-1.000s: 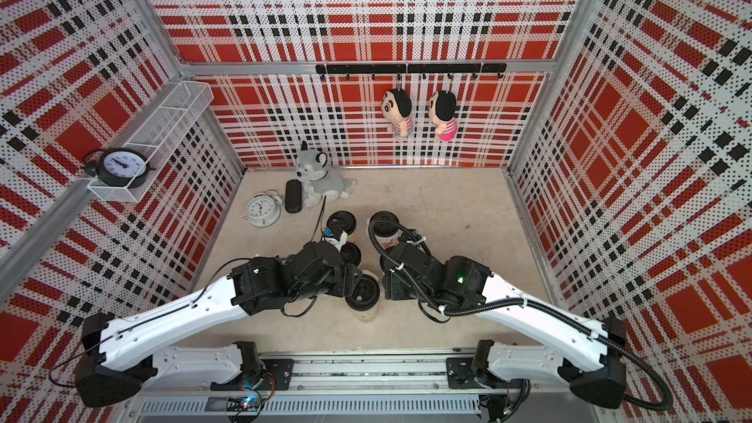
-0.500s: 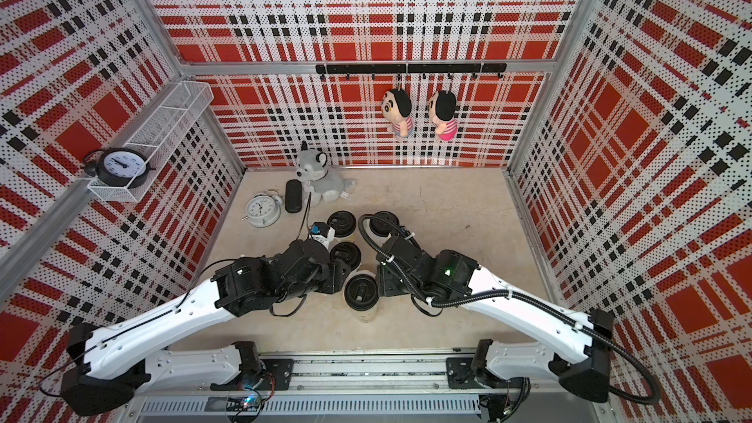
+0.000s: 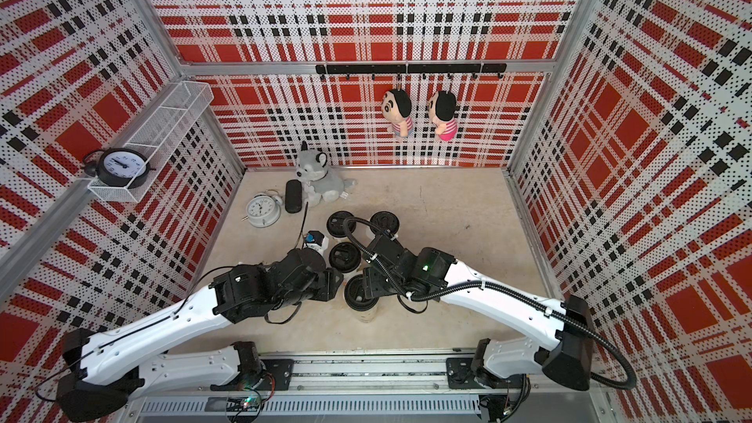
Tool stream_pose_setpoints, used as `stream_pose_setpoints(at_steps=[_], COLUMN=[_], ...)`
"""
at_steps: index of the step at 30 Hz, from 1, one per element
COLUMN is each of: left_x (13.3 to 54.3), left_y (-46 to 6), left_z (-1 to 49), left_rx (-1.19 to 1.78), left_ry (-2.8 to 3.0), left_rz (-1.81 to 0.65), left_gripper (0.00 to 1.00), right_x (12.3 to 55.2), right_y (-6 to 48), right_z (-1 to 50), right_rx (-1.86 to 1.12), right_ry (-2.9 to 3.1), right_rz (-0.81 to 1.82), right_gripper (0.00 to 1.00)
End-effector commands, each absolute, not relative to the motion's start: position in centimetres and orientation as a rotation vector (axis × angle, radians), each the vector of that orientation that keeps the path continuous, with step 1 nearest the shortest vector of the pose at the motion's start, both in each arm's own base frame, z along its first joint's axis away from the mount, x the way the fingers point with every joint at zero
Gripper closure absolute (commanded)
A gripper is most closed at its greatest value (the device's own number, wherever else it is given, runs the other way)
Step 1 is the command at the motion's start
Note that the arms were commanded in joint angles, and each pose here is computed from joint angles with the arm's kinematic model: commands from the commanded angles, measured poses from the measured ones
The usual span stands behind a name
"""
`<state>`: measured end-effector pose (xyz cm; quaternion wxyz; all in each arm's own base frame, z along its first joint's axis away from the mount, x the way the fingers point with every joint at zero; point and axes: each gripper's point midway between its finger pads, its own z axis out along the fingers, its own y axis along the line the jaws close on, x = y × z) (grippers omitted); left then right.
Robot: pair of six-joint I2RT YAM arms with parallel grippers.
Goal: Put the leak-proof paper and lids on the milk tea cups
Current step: Secure the cup lid on the cup.
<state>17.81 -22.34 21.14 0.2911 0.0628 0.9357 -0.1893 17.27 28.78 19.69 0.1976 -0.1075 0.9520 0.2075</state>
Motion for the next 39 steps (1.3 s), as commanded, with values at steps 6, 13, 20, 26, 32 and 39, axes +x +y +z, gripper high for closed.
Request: stream_pose_setpoints(at_steps=[6,13,20,26,32,39], left_x=[17.7,17.6,17.5,17.3,16.2,13.1], left_y=[-22.5,-23.0,-23.6,-24.0,-24.2,-23.2], left_z=[20.7,19.8,18.6,17.9,16.8,11.7], left_rx=[0.168,0.184,0.204,0.224,0.237,0.244], left_ry=[2.496,2.512,2.526,2.541,2.58,2.723], left_rz=[-0.537,-0.543,-0.552,-0.562,-0.577,-0.519], left_gripper=[0.52,0.52,0.53,0.53,0.53,0.55], right_x=[16.6,16.0,14.8,13.6,13.1,12.4], right_y=[29.1,27.5,25.9,24.7,24.0,23.3], right_z=[18.8,16.5,13.7,12.2,11.7,10.1], right_rx=[-0.304,-0.278,-0.281,-0.292,-0.297,-0.292], right_ry=[2.689,2.752,2.851,2.92,2.95,2.999], right_rz=[0.581,0.488,0.386,0.326,0.282,0.24], right_gripper=[0.32,0.33,0.33,0.34,0.35,0.35])
